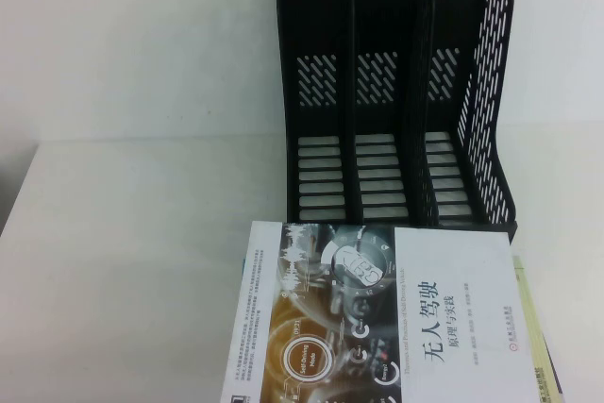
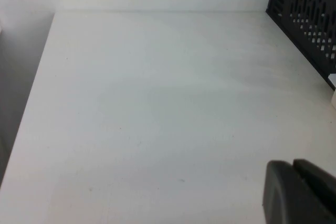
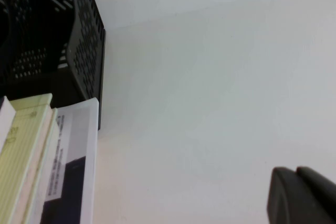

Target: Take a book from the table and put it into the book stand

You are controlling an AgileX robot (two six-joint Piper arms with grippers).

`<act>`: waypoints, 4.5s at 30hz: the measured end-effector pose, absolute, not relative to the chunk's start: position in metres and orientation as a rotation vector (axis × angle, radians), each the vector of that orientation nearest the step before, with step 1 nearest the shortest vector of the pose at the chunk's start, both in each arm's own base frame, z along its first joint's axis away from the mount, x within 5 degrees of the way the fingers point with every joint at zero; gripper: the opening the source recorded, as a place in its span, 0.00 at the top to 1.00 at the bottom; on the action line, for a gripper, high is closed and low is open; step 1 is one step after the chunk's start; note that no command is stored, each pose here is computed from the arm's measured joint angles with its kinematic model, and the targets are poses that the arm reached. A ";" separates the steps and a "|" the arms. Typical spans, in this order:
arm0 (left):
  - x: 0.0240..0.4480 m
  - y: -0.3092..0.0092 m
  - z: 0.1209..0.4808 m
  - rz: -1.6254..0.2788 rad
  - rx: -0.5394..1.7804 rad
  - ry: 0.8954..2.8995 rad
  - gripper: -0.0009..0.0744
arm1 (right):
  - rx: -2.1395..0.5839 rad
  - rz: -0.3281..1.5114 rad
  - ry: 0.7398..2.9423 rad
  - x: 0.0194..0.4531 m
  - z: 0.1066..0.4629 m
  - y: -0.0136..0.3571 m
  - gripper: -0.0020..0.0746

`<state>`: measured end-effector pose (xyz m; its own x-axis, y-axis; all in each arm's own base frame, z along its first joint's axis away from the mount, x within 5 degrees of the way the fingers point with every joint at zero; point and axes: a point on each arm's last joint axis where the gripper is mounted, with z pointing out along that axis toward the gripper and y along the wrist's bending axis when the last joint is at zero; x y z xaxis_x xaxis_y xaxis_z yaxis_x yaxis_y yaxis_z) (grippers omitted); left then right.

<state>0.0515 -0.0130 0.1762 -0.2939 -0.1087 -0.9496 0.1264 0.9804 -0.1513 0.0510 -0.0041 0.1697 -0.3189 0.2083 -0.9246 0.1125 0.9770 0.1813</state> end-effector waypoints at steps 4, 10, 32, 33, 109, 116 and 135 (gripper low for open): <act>0.051 -0.013 0.176 -0.230 0.013 1.855 0.99 | 0.232 0.097 1.900 0.051 0.170 -0.004 0.98; 0.051 -0.013 0.176 -0.230 0.013 1.855 0.99 | 0.232 0.097 1.900 0.051 0.170 -0.004 0.98; 0.052 -0.014 0.178 -0.277 -0.026 1.830 0.99 | 0.232 0.097 1.900 0.051 0.170 -0.004 0.98; 0.052 -0.014 0.178 -0.277 -0.030 1.824 0.99 | 0.232 0.097 1.900 0.051 0.170 -0.004 0.98; 0.029 0.003 0.371 -0.278 -0.162 1.029 0.99 | 0.199 0.162 1.372 0.043 0.401 -0.004 0.98; 0.090 -0.007 0.350 -0.273 -0.125 1.427 0.99 | 0.311 0.146 1.812 0.087 0.376 -0.006 0.98; 0.140 -0.032 0.303 -0.551 -0.201 1.930 0.99 | -0.004 0.631 2.302 0.141 0.288 0.040 0.98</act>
<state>0.1404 -0.0319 0.3030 -0.4178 -0.3826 -0.8240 0.1102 0.8789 -0.4640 0.1414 0.0400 0.2885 -0.7284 0.1780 -0.6616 -0.1842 0.8792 0.4393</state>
